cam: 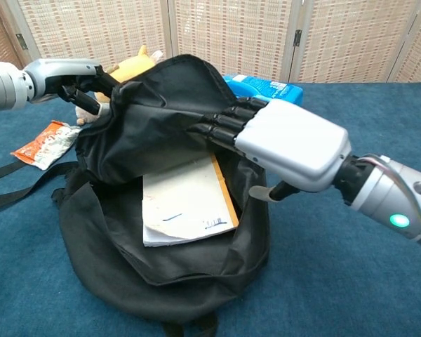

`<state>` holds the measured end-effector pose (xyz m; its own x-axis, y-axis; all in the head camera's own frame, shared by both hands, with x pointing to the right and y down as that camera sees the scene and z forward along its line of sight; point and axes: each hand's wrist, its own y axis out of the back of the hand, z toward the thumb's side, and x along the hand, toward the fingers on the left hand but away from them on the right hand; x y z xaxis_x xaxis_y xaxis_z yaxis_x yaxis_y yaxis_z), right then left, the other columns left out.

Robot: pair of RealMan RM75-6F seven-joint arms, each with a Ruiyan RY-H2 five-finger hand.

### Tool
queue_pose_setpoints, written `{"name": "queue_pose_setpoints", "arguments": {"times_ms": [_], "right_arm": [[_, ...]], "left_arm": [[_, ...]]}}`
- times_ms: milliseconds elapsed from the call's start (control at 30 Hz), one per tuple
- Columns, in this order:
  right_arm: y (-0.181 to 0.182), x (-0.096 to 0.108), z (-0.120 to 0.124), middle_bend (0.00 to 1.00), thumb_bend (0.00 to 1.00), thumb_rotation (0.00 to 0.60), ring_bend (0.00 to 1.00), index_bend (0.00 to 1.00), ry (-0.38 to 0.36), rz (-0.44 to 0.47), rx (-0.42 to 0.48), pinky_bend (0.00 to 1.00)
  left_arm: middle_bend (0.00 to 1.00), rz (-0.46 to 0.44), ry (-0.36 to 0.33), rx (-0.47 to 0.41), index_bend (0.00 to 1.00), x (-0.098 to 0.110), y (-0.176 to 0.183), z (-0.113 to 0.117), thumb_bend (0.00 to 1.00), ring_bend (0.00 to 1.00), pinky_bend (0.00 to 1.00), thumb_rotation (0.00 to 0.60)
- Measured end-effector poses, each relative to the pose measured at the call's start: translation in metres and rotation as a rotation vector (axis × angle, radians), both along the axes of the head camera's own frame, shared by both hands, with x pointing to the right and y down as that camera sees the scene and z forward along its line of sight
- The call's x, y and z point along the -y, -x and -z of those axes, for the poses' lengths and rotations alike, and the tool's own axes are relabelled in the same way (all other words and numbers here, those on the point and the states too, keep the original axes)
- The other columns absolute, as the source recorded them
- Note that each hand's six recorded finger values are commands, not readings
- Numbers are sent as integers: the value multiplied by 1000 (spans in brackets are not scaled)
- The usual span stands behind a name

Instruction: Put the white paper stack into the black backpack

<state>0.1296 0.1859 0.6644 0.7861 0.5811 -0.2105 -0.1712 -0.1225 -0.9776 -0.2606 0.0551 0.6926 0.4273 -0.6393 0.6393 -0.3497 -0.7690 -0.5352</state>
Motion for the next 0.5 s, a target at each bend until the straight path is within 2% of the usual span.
{"name": "queue_pose_setpoints", "arguments": {"times_ms": [233, 400, 500], "right_arm": [[-44, -6, 36, 122, 261, 600, 164, 0, -43, -29, 8, 115], [-77, -4, 63, 122, 261, 600, 164, 0, -89, -96, 25, 115], [-95, -1, 73, 122, 261, 600, 157, 0, -110, -140, 15, 109]], "left_arm": [[362, -31, 9, -3, 593, -9, -6, 2, 665, 245, 25, 523], [348, -78, 17, 2, 579, -20, -11, 4, 665, 239, 20, 528], [302, -122, 38, 11, 489, -31, -14, 6, 614, 202, 7, 527]]}}
